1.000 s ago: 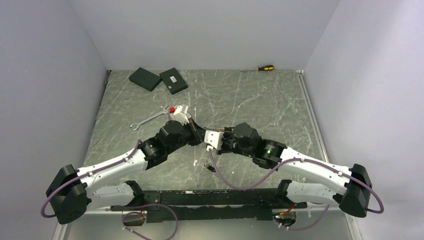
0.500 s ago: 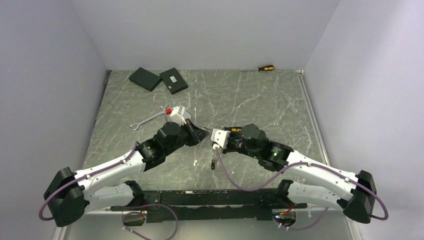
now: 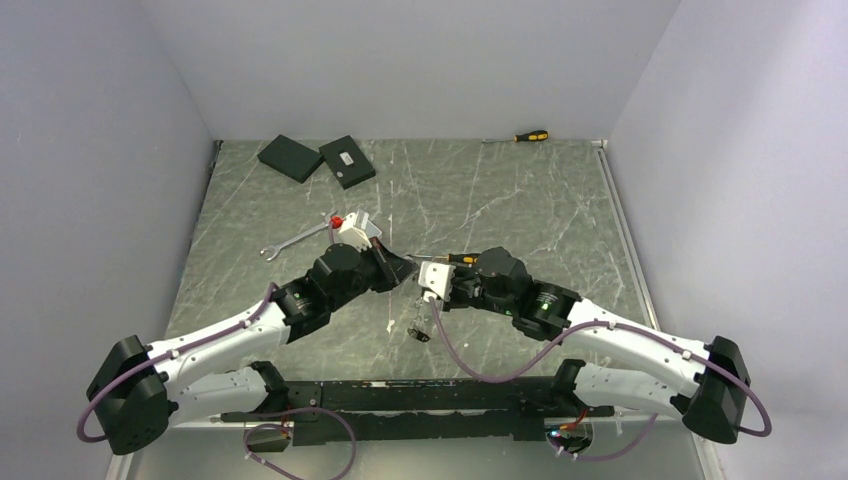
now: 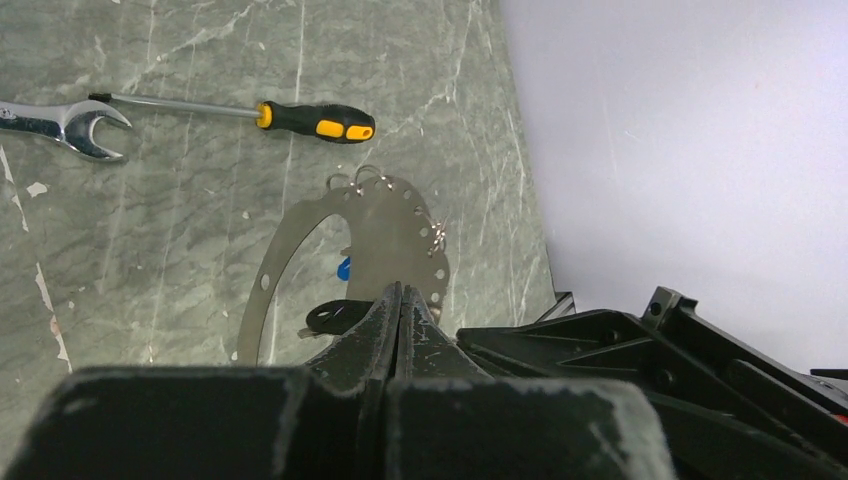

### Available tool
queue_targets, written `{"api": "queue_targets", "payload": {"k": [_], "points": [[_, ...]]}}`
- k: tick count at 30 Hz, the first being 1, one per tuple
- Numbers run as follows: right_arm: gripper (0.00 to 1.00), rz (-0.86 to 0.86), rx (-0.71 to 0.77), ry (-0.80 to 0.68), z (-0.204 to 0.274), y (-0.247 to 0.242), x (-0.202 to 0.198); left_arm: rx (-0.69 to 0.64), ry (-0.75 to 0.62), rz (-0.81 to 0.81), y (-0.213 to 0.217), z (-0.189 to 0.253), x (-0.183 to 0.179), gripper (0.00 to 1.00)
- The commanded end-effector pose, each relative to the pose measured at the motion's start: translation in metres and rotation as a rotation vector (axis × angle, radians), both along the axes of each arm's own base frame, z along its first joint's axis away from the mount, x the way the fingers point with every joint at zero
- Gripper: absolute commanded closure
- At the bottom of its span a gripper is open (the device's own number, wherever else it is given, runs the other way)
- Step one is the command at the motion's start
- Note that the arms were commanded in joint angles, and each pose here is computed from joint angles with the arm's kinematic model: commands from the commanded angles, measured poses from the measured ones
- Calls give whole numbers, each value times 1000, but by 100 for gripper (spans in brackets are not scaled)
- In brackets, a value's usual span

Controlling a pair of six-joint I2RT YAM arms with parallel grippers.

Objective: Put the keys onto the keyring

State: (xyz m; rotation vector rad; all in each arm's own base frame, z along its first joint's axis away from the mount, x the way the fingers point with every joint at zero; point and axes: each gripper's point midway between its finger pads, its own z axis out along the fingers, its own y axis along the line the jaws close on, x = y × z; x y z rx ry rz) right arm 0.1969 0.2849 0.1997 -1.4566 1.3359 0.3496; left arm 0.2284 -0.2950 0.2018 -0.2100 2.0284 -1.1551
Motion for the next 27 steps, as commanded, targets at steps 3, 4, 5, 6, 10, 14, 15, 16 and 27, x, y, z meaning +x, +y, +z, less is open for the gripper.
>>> {"api": "queue_targets", "payload": {"k": [3, 4, 5, 6, 10, 14, 15, 16, 27], "points": [[100, 32, 78, -29, 26, 17, 4, -48, -10, 13, -1, 12, 3, 100], [100, 30, 79, -28, 26, 17, 4, -48, -11, 12, -1, 12, 3, 100], [100, 29, 79, -28, 26, 18, 5, -46, -9, 11, -1, 11, 2, 100], [100, 27, 78, -28, 25, 18, 6, -46, -8, 11, -1, 11, 3, 100], [100, 3, 63, -32, 23, 19, 12, -47, -7, 1, -3, 11, 1, 100], [100, -8, 63, -32, 25, 22, 16, -41, -5, -6, -3, 10, 0, 100], [100, -10, 63, -31, 25, 22, 17, -39, -5, -7, -3, 10, 0, 100], [100, -13, 60, -29, 24, 23, 17, -38, -2, -8, -3, 9, 0, 100], [100, -27, 61, -25, 27, 24, 21, -28, 10, -16, -5, 4, 0, 100]]}}
